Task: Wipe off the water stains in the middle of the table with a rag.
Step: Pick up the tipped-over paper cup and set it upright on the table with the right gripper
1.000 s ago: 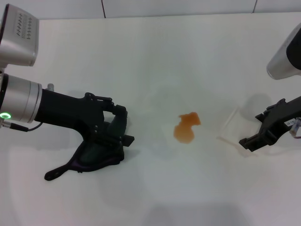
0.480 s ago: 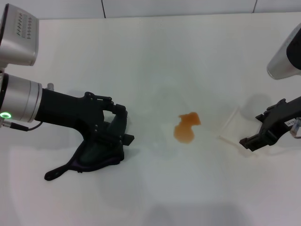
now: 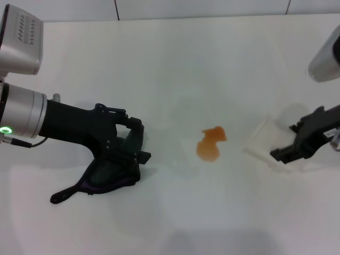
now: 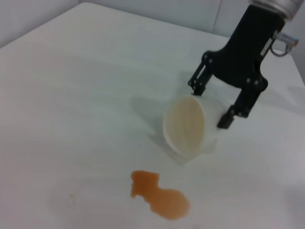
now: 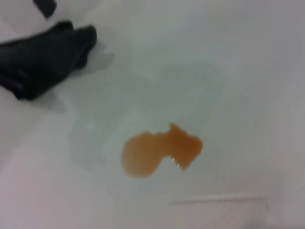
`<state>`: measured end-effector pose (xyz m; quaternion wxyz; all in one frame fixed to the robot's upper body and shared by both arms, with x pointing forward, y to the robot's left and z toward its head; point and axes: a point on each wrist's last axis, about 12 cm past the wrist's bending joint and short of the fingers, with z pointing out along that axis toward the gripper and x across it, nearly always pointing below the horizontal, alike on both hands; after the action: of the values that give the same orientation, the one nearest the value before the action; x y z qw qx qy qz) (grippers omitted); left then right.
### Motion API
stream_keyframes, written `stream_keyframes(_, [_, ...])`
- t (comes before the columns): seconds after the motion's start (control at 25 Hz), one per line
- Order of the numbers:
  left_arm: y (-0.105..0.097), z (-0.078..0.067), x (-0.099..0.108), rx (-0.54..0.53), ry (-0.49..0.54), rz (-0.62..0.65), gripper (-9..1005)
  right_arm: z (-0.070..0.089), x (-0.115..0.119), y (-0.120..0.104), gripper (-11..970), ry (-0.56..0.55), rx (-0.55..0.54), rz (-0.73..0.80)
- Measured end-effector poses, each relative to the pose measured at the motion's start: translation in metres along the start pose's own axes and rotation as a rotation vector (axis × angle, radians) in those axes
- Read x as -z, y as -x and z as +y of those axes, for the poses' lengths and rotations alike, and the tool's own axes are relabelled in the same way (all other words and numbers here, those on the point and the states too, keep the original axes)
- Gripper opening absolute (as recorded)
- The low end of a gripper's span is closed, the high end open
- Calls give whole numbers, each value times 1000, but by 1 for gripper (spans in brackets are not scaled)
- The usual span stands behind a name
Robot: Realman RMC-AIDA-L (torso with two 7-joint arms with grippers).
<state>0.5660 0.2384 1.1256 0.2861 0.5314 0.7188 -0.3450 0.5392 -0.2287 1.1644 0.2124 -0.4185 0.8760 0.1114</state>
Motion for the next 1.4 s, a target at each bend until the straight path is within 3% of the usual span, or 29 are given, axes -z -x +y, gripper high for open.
stream_keyframes(0.36, [-1,1,0,-14,13,-8,878,-15,17,-14,690,11,-61,-184])
stream_keyframes(0.88, [-1,3,2,-13,35,-27,878,-32,-27,-40,690,49,-71,-453])
stream_keyframes(1.4, [0,4,2,-7,42,-29,878,-52,-47,-72,689,-47,-122,-609])
